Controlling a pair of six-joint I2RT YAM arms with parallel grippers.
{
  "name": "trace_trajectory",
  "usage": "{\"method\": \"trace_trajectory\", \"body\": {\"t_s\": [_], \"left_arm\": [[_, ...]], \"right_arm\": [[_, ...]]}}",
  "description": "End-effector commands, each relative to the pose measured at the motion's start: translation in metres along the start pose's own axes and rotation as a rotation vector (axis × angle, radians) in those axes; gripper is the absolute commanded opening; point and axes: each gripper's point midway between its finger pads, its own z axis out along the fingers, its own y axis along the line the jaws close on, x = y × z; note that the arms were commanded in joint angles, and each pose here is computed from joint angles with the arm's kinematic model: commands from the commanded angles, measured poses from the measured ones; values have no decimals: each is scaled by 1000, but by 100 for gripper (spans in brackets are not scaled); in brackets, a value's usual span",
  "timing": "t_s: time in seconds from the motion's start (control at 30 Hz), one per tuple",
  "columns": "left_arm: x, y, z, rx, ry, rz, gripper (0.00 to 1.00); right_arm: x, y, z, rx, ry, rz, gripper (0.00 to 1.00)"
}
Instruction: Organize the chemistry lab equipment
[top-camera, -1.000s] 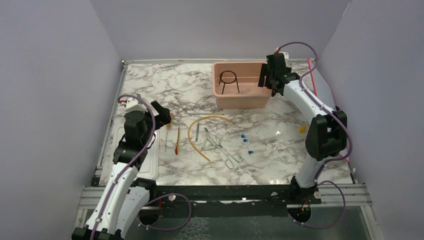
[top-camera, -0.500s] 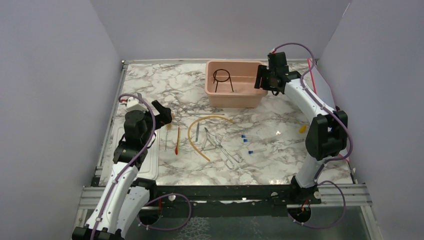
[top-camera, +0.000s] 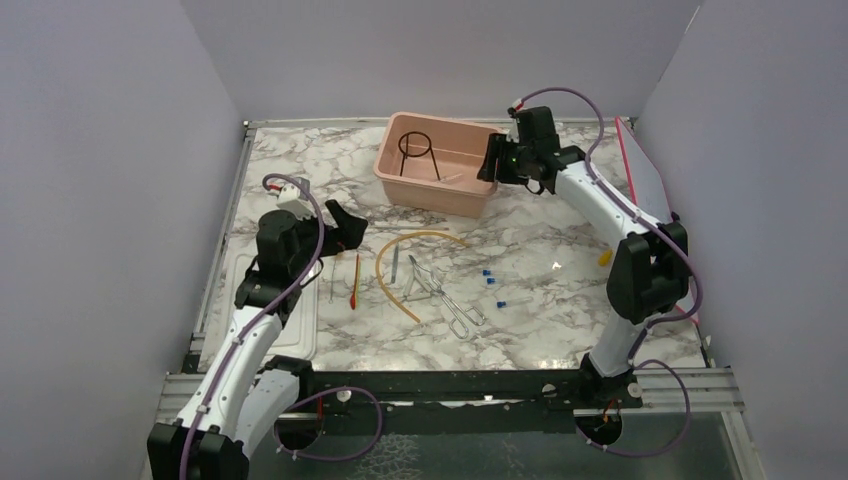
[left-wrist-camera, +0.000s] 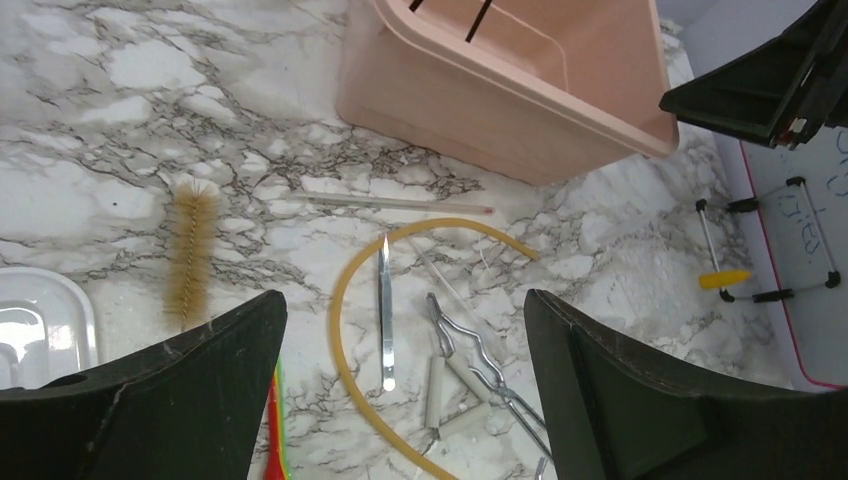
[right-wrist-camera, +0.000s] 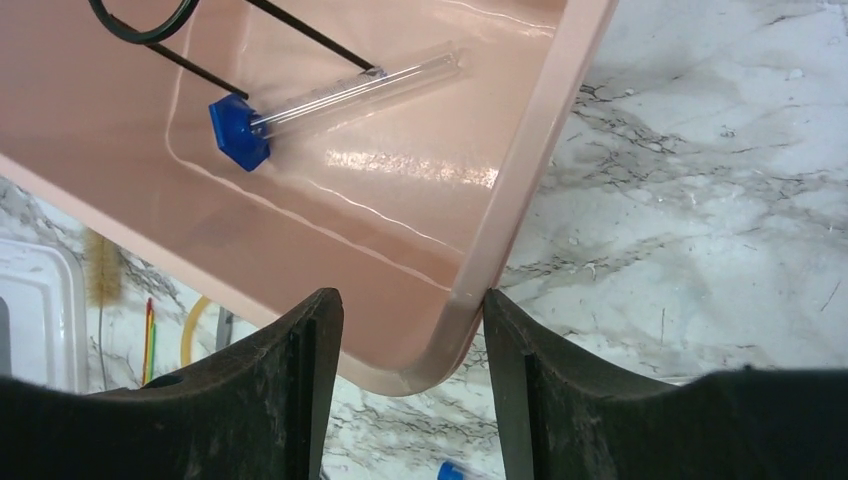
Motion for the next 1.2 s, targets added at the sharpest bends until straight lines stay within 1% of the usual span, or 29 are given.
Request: {"method": "trace_trajectory", "body": {"t_s": [0.0,0.1,0.17,0.23,0.3,0.37,0.5,0.67,0.8,0.93,1.0,1.17], "left_arm": [[14,-3,6,29,91,10,88],[29,7,12,-18,167,-10,81],[34,9,15,-26,192,-19,78],[36,10,16,-35,199,-31,77],[39,14,18,-58,203,-46,77],[47,24,18,-106,218,-68,76],[65,48,17,-229,278,-76,70],[87,96,11,-486,408,-30,51],[104,113,14,-565,499,-18,44],[108,124,20,-610,531,4,42],[111,125,26,-604,558,9,41],[126,132,36,-608,644,22,33]], "right_arm": [[-26,-4,-24,67,-133,3,60],[-37,-14,-48,135,-208,-2,63],[-36,-13,-64,135,-233,-11,63],[-27,-4,-79,106,-243,-30,63],[-7,3,-85,82,-222,-45,63],[22,9,-86,50,-176,-48,63],[74,25,-92,-41,-111,-46,59],[130,43,-95,-149,-9,-49,52],[155,50,-93,-210,38,-49,50],[170,54,-89,-241,80,-47,48],[175,54,-87,-249,87,-48,48],[181,50,-84,-242,101,-61,48]]}}
